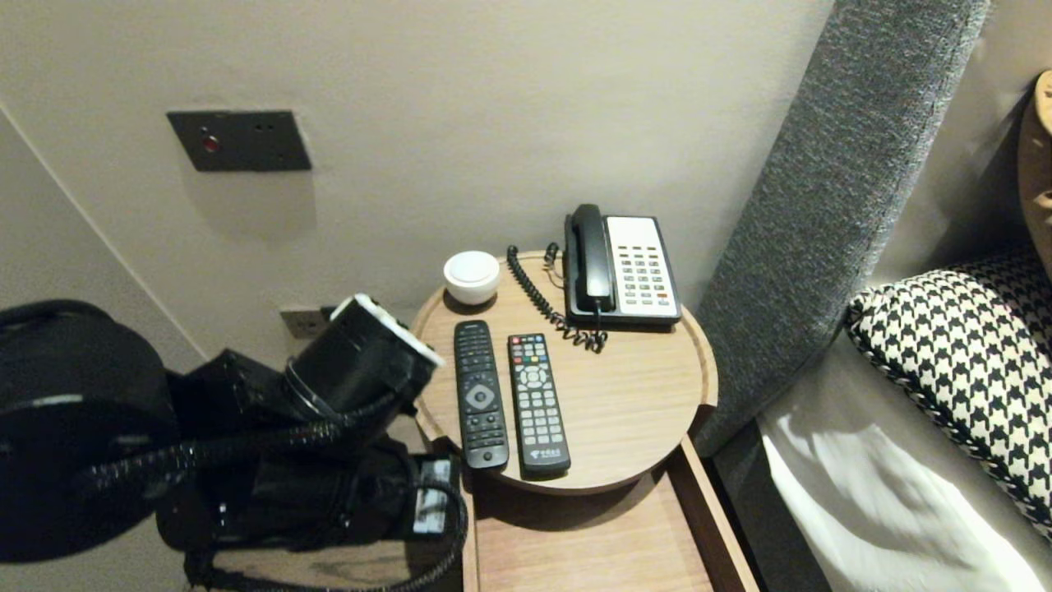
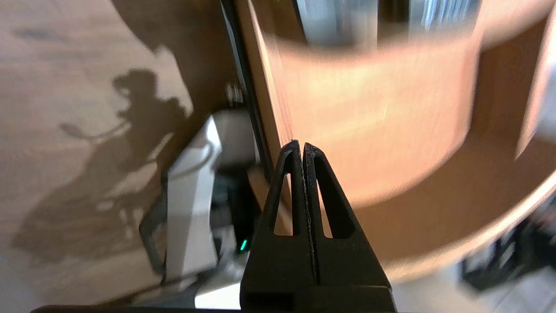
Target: Put the remote controls on the table in the drawer one by one
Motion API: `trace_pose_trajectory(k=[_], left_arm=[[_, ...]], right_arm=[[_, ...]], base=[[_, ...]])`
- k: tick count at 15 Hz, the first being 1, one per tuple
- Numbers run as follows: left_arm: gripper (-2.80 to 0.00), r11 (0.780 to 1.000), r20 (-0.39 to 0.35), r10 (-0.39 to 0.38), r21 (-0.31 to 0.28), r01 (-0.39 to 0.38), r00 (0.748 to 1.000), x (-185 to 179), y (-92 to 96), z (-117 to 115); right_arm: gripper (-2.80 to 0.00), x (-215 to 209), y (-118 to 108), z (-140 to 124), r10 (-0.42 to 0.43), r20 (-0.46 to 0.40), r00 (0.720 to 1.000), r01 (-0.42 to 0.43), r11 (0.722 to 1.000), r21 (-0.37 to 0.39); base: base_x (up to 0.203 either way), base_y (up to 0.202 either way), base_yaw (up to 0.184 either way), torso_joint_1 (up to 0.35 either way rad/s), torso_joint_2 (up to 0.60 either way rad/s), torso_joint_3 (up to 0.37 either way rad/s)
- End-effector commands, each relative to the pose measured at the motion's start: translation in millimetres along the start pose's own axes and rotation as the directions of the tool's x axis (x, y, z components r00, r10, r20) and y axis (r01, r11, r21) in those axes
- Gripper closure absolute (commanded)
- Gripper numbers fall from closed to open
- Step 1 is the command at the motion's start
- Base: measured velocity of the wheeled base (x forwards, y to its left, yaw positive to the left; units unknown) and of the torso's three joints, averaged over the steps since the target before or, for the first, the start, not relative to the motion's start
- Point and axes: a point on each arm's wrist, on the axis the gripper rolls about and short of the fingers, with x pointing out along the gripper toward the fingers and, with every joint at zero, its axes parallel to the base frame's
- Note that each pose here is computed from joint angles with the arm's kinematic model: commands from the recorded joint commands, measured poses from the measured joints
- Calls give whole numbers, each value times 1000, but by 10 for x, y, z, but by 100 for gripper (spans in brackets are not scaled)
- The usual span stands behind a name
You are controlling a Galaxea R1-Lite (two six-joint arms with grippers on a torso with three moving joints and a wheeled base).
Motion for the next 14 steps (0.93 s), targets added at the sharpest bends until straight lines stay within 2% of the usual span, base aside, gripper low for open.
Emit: trace_pose_trajectory(k=[1,3,6,7,10,13,14], left_arm=[[0,997,86,10,-79,-3,996,-133,66,352],[0,994,109,30,-110,-18,994,-165,76,523],[0,990,110,98,-114,-86,989,-30,45,589],[-280,988,123,112,-116,-98,986,-2,16,628],[-280,982,189,157,-138,-132,969,72,-90,805],[-280,961,235,237,-201,-191,943,262,-215,945],[-280,954,228,260,-213,-212,938,329,-244,940]], right_arm=[[0,21,-2,-113,-2,-40,999,2,1000,0],[0,21,-2,-113,-2,-40,999,2,1000,0],[0,21,-2,-113,0,-40,999,0,1000,0],[0,21,-2,-113,-2,-40,999,2,1000,0],[0,21,-2,-113,-1,-40,999,1,1000,0],[0,21,-2,-113,-1,-40,999,1,1000,0],[0,21,-2,-113,1,-40,999,-1,1000,0]], base=[[0,0,0,0,0,0],[0,0,0,0,0,0],[0,0,0,0,0,0],[0,0,0,0,0,0],[0,0,0,0,0,0],[0,0,0,0,0,0],[0,0,0,0,0,0]])
